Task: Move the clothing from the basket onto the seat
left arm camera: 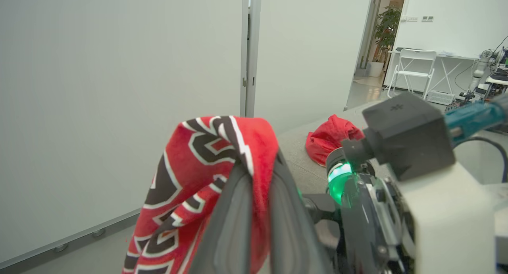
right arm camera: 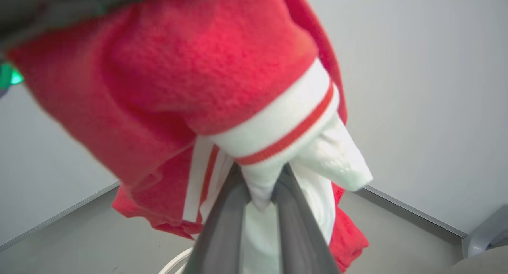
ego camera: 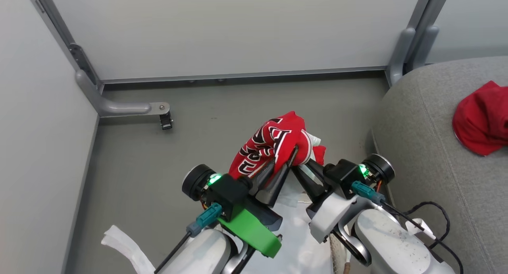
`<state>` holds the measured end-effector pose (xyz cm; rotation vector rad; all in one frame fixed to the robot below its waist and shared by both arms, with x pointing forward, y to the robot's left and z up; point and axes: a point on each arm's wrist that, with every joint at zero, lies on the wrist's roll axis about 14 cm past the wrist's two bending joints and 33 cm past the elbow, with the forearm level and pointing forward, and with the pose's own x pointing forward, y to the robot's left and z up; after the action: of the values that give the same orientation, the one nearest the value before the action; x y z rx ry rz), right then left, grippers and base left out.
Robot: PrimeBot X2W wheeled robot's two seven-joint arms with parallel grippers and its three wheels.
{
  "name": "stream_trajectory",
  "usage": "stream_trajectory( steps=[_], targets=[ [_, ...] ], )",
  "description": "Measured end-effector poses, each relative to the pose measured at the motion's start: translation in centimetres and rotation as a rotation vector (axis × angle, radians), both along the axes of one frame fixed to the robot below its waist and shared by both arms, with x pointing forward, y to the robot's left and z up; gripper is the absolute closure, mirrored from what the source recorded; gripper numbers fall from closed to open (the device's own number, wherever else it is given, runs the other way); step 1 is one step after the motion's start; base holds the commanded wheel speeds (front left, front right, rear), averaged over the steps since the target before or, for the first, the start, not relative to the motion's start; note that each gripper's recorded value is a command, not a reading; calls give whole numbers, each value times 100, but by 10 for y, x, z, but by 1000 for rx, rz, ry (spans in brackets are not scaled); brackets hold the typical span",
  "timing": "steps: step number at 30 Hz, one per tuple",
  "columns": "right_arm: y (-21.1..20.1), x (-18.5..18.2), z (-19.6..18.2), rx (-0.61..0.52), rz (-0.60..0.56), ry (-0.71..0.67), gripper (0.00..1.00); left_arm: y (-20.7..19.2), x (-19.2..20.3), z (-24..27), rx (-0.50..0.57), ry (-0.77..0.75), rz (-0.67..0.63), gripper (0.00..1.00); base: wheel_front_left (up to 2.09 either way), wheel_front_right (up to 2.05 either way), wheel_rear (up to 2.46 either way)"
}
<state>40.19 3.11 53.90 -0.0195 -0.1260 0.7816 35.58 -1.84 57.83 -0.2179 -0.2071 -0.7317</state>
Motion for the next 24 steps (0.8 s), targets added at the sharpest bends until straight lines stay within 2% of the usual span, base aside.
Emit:
stream_trajectory(
  steps=[1, 11, 24],
  targets=[
    [-4, 0, -2, 1, -11, 5, 100, 0, 2, -2, 6, 2, 3, 0, 0, 0, 0],
    [-73, 10, 2, 36, -215, 5, 100, -29, 13, -14, 34, 11, -80, 0, 0, 0, 0],
    [-187, -14, -6, 50, -552, 30, 100, -108, -1, -33, 50, 44, -333, 0, 0, 0, 0]
  ],
)
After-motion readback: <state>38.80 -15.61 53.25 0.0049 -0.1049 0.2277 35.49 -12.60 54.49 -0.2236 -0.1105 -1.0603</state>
